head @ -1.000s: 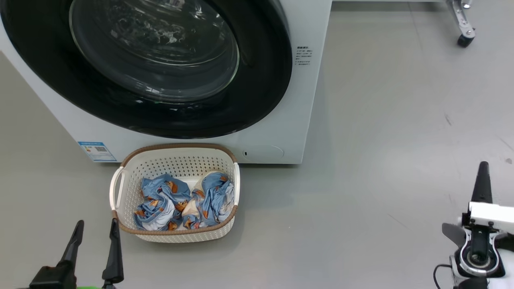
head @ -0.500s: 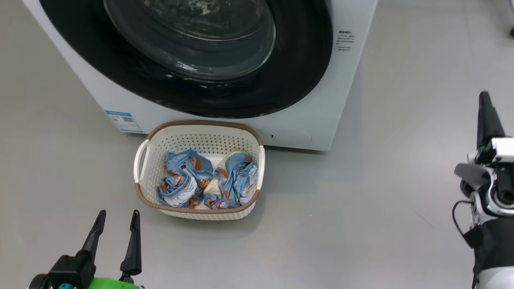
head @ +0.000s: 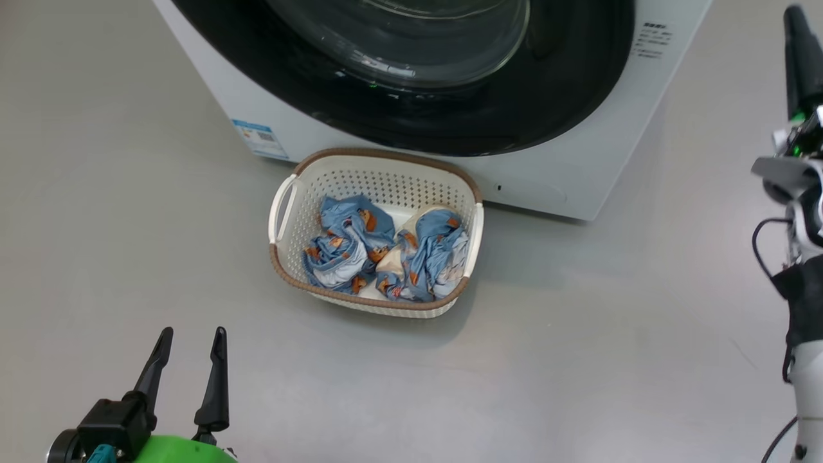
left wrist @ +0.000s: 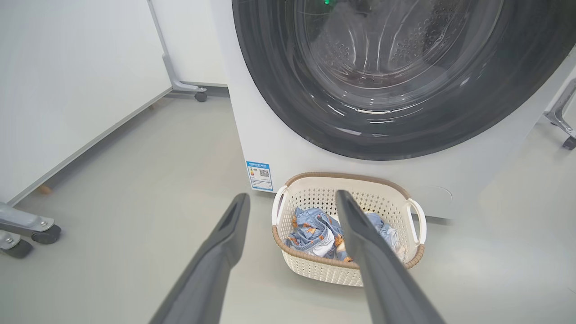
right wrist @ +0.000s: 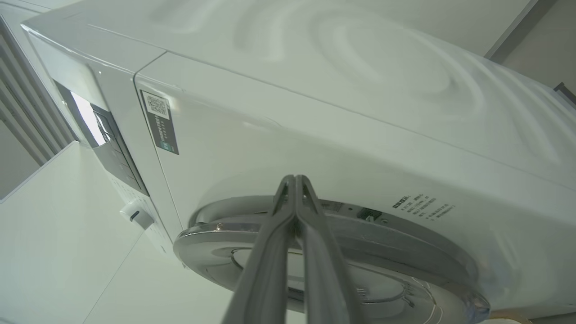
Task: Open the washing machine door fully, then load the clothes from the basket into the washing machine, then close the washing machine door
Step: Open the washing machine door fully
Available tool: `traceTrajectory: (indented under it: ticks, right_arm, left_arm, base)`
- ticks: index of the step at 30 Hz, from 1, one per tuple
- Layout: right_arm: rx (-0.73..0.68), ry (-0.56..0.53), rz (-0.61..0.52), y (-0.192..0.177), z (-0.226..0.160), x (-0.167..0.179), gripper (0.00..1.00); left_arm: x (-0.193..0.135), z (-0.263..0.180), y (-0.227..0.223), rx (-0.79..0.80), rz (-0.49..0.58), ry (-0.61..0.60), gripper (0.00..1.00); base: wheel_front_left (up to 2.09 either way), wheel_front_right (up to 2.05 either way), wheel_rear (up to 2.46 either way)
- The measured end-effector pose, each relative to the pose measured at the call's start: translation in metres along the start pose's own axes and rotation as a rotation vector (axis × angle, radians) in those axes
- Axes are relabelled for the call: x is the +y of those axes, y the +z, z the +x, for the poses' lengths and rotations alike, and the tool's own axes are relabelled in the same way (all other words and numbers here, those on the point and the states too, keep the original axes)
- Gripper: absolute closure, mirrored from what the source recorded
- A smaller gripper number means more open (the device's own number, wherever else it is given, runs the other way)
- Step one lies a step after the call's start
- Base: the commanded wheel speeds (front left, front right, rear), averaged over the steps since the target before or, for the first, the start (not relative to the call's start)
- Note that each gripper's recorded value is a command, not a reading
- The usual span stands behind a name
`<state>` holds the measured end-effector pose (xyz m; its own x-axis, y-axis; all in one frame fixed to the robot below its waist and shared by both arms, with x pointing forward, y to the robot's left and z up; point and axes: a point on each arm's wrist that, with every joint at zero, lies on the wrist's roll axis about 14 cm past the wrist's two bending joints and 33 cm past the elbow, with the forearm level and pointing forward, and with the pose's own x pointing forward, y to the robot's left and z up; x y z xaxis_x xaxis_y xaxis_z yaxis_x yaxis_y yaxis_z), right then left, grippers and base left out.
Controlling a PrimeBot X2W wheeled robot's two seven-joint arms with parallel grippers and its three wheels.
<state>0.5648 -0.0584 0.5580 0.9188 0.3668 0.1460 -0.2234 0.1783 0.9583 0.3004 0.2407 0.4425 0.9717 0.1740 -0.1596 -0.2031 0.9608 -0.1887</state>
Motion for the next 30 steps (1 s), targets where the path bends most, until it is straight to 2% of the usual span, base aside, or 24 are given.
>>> traceTrajectory:
  ticks: [6,11,30]
  right_arm:
    - [0.048,0.052,-0.006,-0.013,0.031,0.008,1.00]
    - [0.092,0.058,-0.010,-0.025,0.049,0.000,1.00]
    - [0.267,0.037,0.010,-0.086,0.082,-0.037,1.00]
  left_arm:
    - [0.012,-0.002,-0.007,0.032,0.000,0.047,0.00]
    - [0.017,-0.001,-0.013,0.055,-0.008,0.073,0.00]
    - [0.037,-0.003,-0.027,0.114,0.000,0.167,0.00]
  base:
    - [0.00,0.00,0.00]
    - [0.00,0.00,0.00]
    - [0.00,0.00,0.00]
